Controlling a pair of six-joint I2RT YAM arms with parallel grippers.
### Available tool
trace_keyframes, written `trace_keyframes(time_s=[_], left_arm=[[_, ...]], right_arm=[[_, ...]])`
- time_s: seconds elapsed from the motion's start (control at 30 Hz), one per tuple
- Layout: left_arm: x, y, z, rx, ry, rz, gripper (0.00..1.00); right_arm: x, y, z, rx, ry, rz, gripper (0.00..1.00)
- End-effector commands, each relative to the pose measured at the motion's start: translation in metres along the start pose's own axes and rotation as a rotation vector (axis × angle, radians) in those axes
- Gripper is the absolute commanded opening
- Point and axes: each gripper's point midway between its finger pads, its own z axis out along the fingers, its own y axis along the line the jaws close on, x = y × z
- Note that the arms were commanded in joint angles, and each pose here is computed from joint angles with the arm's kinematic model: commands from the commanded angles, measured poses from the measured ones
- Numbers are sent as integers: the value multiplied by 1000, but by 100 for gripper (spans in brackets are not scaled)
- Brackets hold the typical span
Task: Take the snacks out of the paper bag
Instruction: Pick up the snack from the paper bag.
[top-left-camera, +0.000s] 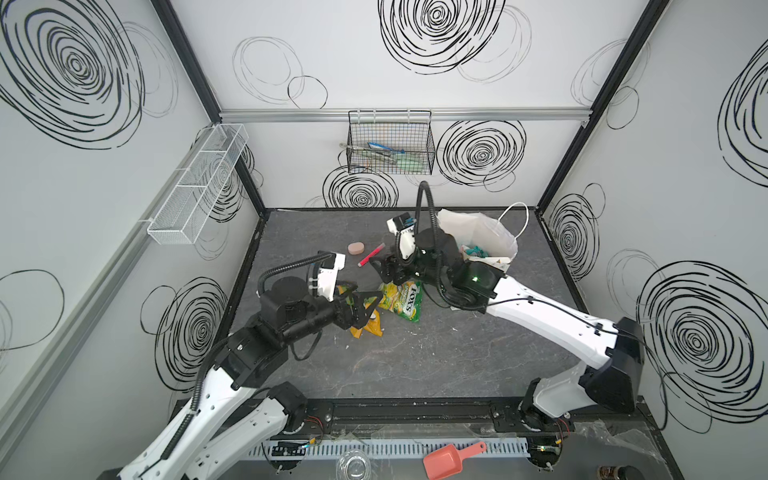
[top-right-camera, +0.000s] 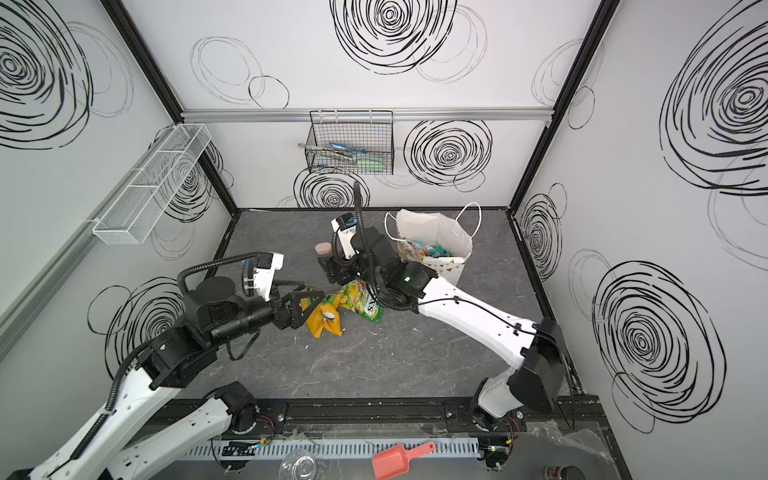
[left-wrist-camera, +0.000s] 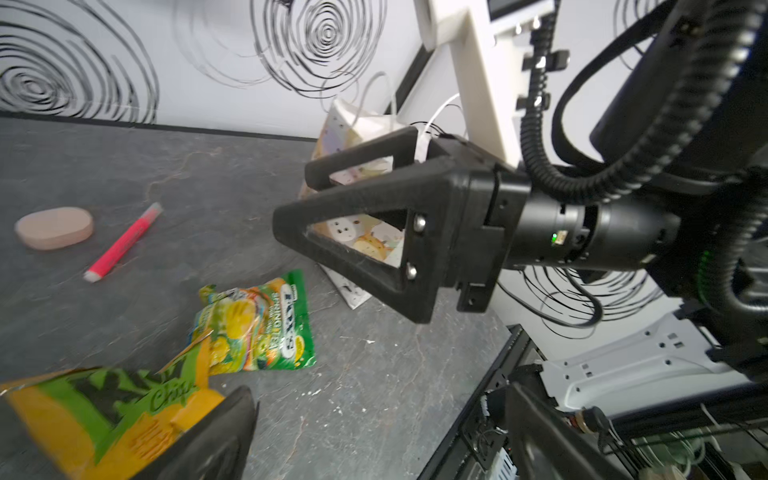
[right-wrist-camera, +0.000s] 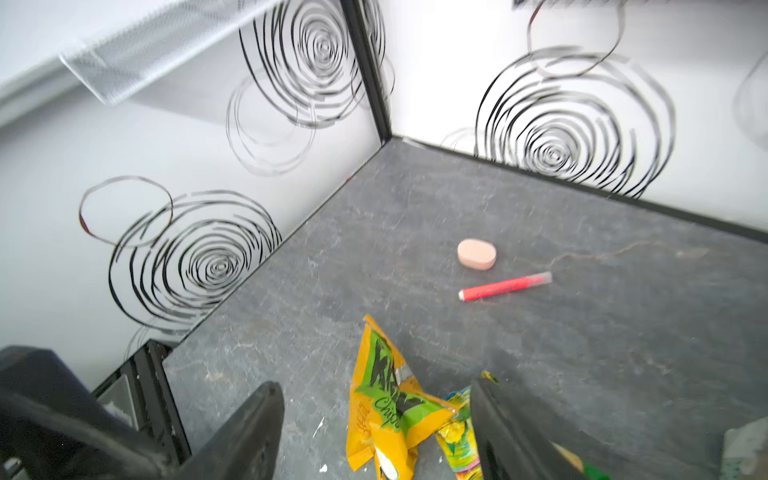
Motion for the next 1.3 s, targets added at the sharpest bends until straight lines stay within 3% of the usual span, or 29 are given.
trace_keyframes(time_s=[0.0, 0.23, 0.43, 0.6, 0.83, 1.13, 1.27], left_arm=[[-60, -44, 6, 64, -138, 106, 96], [-100, -93, 66, 96, -25, 307, 96], [-125, -108, 120, 93, 51, 412, 96], [-115, -111, 159, 141, 101, 466, 96], [-84, -107, 176, 130, 128, 583, 96], [-61, -85, 167, 151, 117, 549, 96], [-70, -71, 163, 138, 97, 491, 96]], right_arm=[[-37, -34, -32, 95, -77, -7, 75], [-71, -133, -86, 250, -83, 103, 76], [-52, -223, -108, 299, -4, 284, 77], [-26, -277, -107, 406, 42, 330, 77], [-1, -282, -83, 420, 133, 311, 73], [35, -279, -50, 445, 248, 281, 66], [54, -283, -38, 466, 317, 279, 66]])
